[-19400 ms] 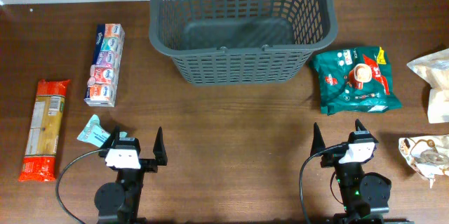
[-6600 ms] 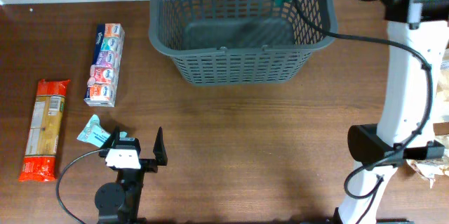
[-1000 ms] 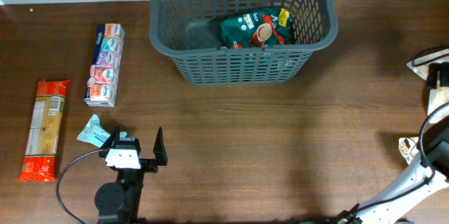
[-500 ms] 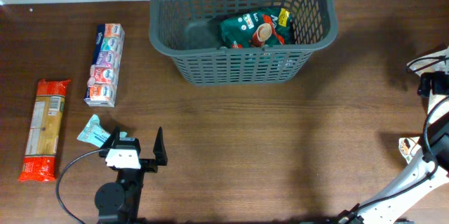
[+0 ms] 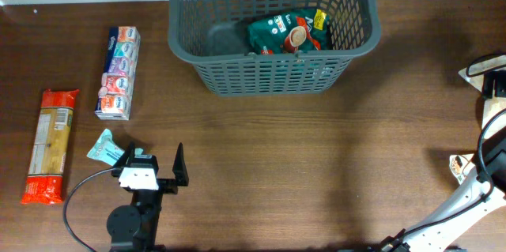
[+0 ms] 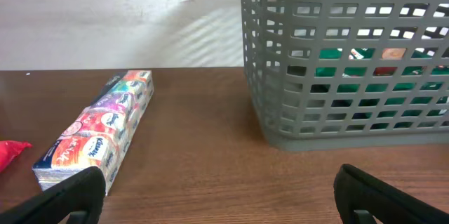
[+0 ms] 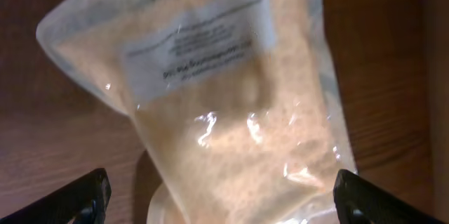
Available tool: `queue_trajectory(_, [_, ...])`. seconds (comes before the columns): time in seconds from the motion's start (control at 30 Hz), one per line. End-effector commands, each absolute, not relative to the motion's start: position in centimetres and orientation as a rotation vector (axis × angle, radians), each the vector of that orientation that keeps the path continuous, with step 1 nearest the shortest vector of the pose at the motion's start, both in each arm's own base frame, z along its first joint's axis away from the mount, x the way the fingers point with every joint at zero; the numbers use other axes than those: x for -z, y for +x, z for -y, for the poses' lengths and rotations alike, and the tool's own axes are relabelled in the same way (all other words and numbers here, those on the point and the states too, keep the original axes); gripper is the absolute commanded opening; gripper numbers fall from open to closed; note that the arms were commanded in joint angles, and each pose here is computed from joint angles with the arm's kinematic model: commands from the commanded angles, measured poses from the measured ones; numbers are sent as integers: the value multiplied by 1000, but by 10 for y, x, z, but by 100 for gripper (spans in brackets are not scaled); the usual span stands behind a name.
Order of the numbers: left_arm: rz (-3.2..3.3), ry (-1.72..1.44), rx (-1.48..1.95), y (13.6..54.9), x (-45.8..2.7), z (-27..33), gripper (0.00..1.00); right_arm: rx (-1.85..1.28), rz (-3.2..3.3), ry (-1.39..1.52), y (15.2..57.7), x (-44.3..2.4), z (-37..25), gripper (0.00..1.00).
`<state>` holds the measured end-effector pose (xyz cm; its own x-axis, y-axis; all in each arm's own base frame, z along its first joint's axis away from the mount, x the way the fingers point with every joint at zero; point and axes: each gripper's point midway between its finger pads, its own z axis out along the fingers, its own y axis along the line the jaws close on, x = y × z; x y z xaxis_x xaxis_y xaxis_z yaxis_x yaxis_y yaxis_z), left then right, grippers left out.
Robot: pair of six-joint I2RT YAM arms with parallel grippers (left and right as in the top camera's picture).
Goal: Pack container
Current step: 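Grasp the beige clear snack pouch with the right gripper and lift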
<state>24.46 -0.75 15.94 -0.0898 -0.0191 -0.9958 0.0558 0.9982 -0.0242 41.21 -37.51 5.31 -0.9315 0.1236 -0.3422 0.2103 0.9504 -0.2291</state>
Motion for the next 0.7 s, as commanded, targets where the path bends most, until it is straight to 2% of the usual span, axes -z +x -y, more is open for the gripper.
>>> queue_trajectory(0.0, [-1656, 35, 60, 245, -158, 8, 99, 339, -2785, 236, 413, -38, 375, 99])
queue_trajectory(0.33, [-1655, 35, 60, 245, -158, 8, 99, 270, -2828, 264, 410, -6, 369, 99])
queue_trajectory(0.67, [-1656, 35, 60, 245, -158, 8, 99, 275, -2823, 266, 411, -4, 371, 100])
